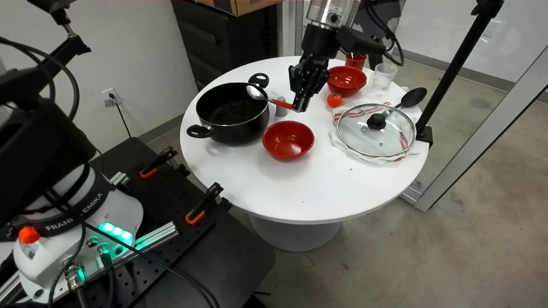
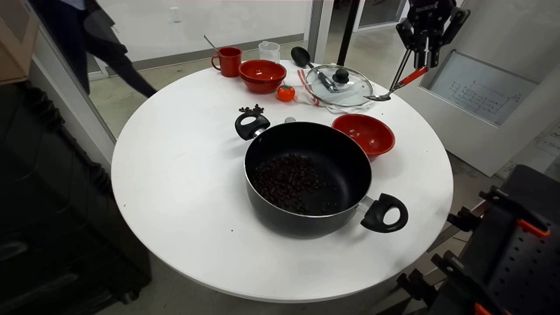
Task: Put a spoonful of the things in the pot into the red bowl
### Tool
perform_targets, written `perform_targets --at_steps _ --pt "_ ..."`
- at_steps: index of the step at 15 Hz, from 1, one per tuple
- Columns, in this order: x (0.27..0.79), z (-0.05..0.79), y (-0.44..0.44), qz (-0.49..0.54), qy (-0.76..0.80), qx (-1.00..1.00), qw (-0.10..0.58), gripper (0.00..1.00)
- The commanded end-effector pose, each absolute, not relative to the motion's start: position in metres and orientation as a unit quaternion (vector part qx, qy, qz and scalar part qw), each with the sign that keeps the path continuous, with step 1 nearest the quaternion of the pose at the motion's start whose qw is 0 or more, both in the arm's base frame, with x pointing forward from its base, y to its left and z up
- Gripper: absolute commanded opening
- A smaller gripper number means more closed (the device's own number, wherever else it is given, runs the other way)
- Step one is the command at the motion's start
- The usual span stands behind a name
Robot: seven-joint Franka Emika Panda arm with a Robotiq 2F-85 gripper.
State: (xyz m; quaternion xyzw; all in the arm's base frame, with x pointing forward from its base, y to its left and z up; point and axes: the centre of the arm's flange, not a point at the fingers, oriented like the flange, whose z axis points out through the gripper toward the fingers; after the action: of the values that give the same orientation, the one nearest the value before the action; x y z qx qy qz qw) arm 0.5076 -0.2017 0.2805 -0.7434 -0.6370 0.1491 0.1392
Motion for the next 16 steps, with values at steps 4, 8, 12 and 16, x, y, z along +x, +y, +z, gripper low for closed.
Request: perform_targets --at_steps 4,8,12,16 --pt "0.426 0.276 -0.166 0.104 -0.689 -0.69 0.196 0.05" --pt "0.439 0.266 -0.169 0.114 -0.68 -0.697 0.196 0.2" --pt "0.463 0.265 -0.157 0.073 -0.658 -0.722 0.199 0.05" --pt "0.485 0.263 -0.124 0.0 -0.64 -0.74 0.209 0.05"
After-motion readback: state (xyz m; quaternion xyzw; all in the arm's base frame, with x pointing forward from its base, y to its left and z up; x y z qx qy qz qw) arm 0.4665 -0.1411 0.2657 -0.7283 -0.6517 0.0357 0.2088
